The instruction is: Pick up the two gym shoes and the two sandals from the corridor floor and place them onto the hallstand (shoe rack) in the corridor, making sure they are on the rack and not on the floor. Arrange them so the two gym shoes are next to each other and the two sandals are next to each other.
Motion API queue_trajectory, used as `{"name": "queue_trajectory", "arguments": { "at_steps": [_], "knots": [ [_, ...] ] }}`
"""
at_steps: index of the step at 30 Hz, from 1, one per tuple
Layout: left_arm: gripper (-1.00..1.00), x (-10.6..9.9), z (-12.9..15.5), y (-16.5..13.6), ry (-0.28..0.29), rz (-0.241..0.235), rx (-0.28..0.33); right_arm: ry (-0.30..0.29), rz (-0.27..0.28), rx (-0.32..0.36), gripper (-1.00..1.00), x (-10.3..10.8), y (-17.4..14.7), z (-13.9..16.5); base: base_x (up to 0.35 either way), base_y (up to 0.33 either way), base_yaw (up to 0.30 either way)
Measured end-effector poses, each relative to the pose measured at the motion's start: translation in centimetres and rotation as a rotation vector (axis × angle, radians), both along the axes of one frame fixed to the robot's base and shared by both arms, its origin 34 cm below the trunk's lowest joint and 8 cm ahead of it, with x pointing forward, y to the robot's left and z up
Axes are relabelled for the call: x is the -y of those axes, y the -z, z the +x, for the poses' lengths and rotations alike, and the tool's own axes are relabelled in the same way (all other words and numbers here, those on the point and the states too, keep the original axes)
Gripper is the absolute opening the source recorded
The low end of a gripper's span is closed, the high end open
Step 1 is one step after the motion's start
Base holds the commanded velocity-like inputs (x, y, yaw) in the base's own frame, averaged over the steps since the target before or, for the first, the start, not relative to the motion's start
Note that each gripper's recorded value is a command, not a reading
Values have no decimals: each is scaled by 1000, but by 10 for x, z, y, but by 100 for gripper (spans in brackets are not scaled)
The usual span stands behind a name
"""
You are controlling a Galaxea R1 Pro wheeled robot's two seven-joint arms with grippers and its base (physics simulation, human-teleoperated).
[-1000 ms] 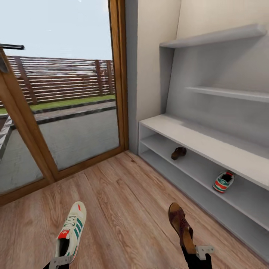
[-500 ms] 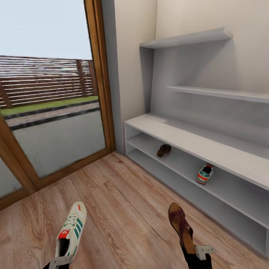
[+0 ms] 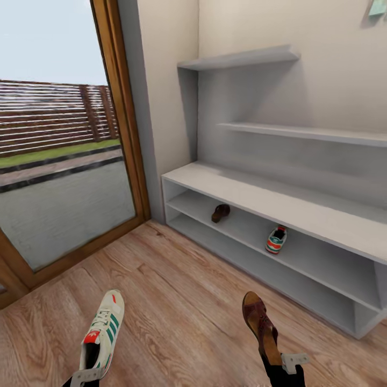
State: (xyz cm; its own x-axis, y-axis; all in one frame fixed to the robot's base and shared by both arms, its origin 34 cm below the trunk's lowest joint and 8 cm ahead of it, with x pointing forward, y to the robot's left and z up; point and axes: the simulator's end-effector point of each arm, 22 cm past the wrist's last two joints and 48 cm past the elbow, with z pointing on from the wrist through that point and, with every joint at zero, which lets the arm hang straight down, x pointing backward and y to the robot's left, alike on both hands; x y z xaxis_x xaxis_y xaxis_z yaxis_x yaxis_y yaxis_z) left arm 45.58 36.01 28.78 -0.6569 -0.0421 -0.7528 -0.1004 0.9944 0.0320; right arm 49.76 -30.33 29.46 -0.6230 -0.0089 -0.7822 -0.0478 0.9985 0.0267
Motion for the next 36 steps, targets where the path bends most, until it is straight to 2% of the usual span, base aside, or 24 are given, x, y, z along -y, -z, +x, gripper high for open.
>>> {"name": "queue_trajectory", "arguments": {
  "at_steps": [36],
  "knots": [
    [-100, 3, 0, 0, 15, 3, -3, -1, 0, 0, -100, 0, 0, 0, 0, 0, -265]
  ]
}}
